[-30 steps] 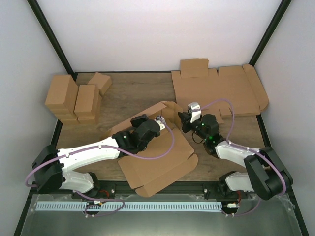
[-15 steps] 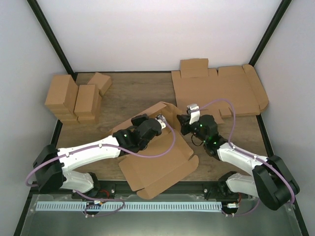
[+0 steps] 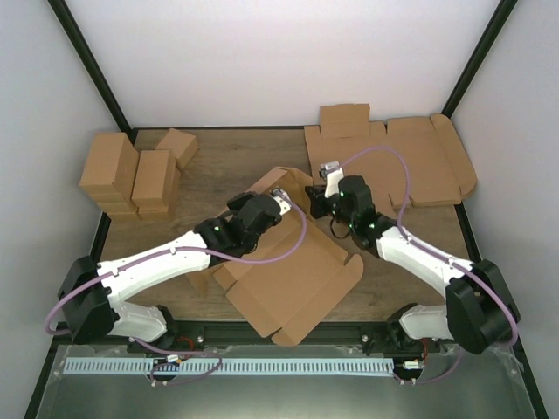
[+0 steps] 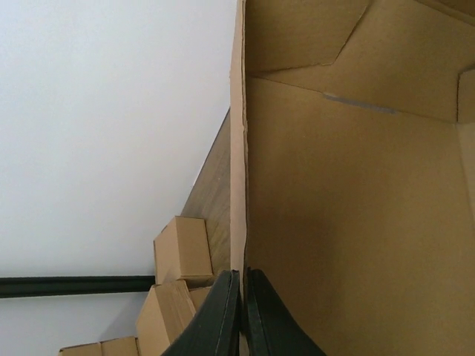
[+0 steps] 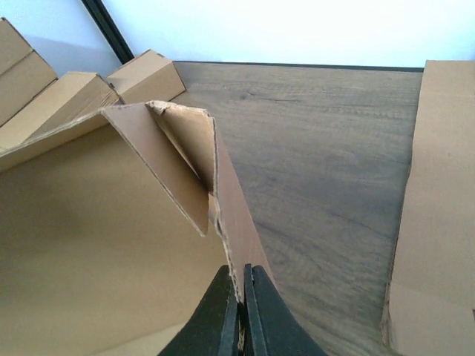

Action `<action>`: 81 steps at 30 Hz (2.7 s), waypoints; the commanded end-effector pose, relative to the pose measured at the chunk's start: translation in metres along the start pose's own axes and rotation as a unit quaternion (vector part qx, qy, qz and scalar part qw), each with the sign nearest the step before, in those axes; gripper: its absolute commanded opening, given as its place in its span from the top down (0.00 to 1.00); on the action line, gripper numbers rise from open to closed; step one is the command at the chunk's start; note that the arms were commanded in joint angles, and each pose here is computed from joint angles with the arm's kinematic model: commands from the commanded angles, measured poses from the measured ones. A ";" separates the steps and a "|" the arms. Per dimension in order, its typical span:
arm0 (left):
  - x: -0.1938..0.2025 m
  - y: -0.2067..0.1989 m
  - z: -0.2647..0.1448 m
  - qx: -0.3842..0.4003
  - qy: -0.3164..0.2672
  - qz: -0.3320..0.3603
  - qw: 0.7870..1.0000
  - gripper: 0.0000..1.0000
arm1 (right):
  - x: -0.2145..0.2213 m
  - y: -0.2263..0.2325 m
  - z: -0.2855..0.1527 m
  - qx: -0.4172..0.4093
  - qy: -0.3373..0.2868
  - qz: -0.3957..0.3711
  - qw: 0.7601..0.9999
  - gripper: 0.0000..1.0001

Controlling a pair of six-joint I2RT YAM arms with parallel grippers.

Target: Fold the paper box

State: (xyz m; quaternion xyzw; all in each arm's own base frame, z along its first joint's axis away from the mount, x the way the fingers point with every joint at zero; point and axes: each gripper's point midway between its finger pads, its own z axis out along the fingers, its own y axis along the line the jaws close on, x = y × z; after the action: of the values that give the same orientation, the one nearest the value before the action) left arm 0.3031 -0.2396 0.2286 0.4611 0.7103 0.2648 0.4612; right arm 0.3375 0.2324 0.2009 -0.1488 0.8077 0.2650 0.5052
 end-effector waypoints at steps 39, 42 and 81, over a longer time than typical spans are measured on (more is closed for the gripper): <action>-0.008 -0.024 -0.005 0.034 -0.005 0.024 0.999 0.96 | 0.021 0.007 -0.003 0.042 0.005 0.113 0.993 0.99; -0.008 -0.031 -0.009 0.010 0.006 0.051 0.999 0.96 | 0.032 0.002 -0.007 0.046 0.000 0.114 0.992 0.99; -0.058 0.067 -0.048 0.387 -0.092 -0.452 0.798 0.07 | 0.045 0.002 -0.021 0.020 -0.042 -0.009 0.999 0.99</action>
State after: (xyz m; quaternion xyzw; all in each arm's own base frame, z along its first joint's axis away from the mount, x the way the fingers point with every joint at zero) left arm 0.3006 -0.2496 0.3291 0.2675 0.8408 -0.1870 0.4319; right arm 0.3049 0.2145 0.1606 -0.1190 0.8014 0.2363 0.5364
